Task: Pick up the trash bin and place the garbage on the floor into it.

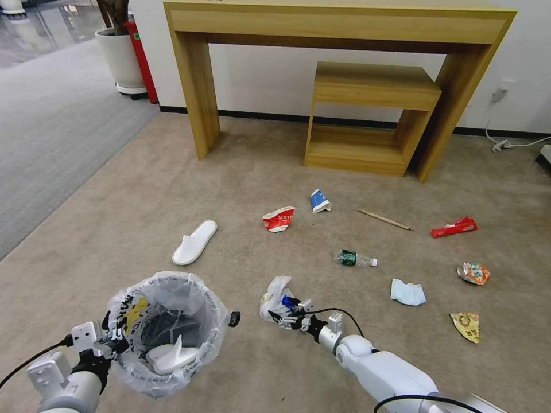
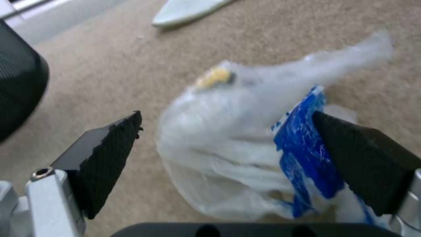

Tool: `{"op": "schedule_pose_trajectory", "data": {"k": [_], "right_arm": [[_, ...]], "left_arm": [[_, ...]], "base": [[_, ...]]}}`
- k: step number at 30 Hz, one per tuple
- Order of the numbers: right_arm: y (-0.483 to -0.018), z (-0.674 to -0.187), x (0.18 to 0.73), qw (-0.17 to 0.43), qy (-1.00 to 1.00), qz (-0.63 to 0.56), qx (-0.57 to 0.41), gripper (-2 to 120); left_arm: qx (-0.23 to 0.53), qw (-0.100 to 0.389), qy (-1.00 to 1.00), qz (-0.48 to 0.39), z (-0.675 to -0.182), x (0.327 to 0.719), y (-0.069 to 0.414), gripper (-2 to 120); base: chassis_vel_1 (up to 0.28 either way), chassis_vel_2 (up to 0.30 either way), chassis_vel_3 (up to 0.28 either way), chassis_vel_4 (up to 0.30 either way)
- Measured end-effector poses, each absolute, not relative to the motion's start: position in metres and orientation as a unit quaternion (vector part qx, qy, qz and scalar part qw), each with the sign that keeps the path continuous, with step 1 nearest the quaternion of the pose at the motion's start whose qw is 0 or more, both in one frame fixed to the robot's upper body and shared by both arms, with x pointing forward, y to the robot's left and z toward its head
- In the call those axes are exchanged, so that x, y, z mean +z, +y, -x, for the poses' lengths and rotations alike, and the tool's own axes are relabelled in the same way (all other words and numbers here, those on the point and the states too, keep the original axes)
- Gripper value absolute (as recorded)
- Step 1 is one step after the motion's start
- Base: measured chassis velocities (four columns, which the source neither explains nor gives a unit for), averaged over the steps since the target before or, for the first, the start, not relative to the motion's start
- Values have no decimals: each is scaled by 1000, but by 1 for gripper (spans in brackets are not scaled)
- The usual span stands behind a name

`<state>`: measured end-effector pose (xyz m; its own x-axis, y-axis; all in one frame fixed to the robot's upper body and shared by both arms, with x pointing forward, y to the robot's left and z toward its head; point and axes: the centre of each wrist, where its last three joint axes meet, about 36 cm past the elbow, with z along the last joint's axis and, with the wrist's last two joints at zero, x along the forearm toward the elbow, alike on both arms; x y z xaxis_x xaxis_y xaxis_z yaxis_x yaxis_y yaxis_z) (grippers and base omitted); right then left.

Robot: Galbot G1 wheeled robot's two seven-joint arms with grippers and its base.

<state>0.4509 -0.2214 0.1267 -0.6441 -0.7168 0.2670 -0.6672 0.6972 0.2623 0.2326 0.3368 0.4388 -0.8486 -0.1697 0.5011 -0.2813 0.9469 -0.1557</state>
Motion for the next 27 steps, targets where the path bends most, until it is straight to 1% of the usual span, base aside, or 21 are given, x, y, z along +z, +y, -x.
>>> {"op": "schedule_pose_trajectory", "data": {"k": [10, 21, 26, 27], "right_arm": [[-244, -446, 121, 176, -914, -363, -47, 99], [-241, -428, 105, 187, -913, -361, -40, 98], [-239, -429, 101, 192, -911, -364, -32, 95], [-238, -433, 101, 191, -911, -366, -27, 92]], "left_arm": [[114, 250, -955, -110, -236, 434, 336, 1], [114, 247, -957, -103, -236, 432, 337, 1], [114, 244, -958, -99, -235, 433, 337, 1], [113, 244, -958, -97, -234, 433, 338, 1]], "base": [[0, 0, 0, 0], [0, 0, 0, 0], [0, 0, 0, 0], [0, 0, 0, 0]]}}
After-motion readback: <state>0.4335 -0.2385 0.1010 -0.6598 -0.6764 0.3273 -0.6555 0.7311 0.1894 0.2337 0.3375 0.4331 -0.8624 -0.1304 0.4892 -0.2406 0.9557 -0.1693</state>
